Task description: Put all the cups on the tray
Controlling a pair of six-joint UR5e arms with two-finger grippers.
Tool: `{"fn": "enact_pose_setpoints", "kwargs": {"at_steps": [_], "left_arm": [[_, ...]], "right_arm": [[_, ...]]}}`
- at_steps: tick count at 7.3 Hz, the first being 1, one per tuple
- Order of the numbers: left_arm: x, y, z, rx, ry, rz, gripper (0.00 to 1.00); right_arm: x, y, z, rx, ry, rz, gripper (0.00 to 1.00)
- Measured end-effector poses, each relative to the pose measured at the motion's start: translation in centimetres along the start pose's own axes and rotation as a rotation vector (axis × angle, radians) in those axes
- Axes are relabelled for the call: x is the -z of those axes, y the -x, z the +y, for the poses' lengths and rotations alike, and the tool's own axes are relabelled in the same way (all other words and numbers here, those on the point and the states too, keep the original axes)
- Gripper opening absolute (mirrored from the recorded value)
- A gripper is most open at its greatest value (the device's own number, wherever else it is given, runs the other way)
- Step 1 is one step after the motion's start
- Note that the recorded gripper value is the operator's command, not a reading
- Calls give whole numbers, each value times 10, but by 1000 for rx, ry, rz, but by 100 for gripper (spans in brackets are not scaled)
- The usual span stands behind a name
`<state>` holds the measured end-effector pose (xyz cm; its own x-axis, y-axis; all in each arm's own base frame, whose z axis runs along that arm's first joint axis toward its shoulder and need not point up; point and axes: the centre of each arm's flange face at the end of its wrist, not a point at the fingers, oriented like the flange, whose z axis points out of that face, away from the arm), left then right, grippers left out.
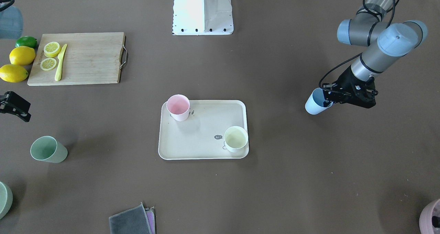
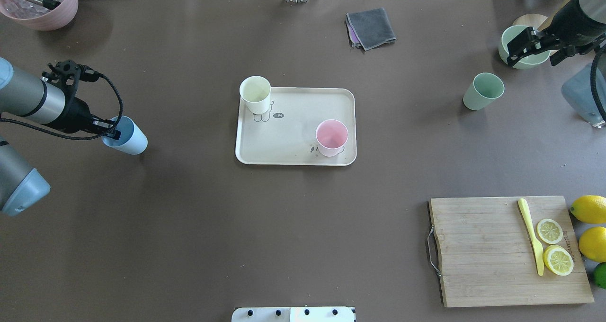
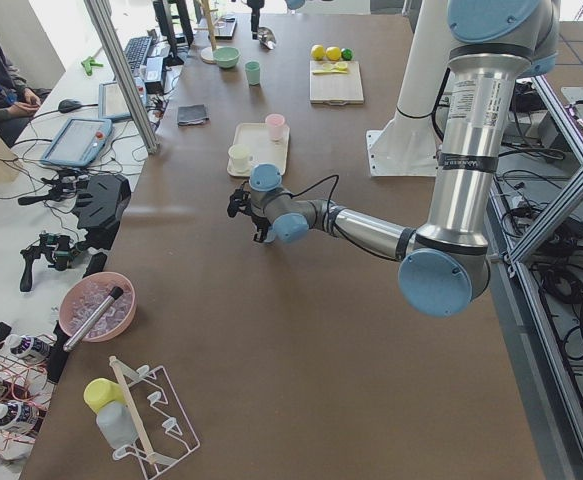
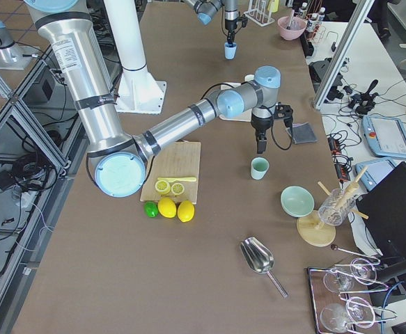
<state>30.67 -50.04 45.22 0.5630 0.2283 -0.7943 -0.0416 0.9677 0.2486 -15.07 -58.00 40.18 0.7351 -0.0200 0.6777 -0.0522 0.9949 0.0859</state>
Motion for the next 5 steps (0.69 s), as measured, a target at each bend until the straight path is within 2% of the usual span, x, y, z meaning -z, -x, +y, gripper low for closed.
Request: {"fn": "enact_pose_setpoints", "kwargs": {"at_steps": [2,5], "left_arm": [[21,-75,-34,59,11,23,0],[-11,-211,-33,126,27,41,0]], "right_arm": [[-15,-21,6,0,17,14,100],[-45,-42,-1,7,3,12,100]]}}
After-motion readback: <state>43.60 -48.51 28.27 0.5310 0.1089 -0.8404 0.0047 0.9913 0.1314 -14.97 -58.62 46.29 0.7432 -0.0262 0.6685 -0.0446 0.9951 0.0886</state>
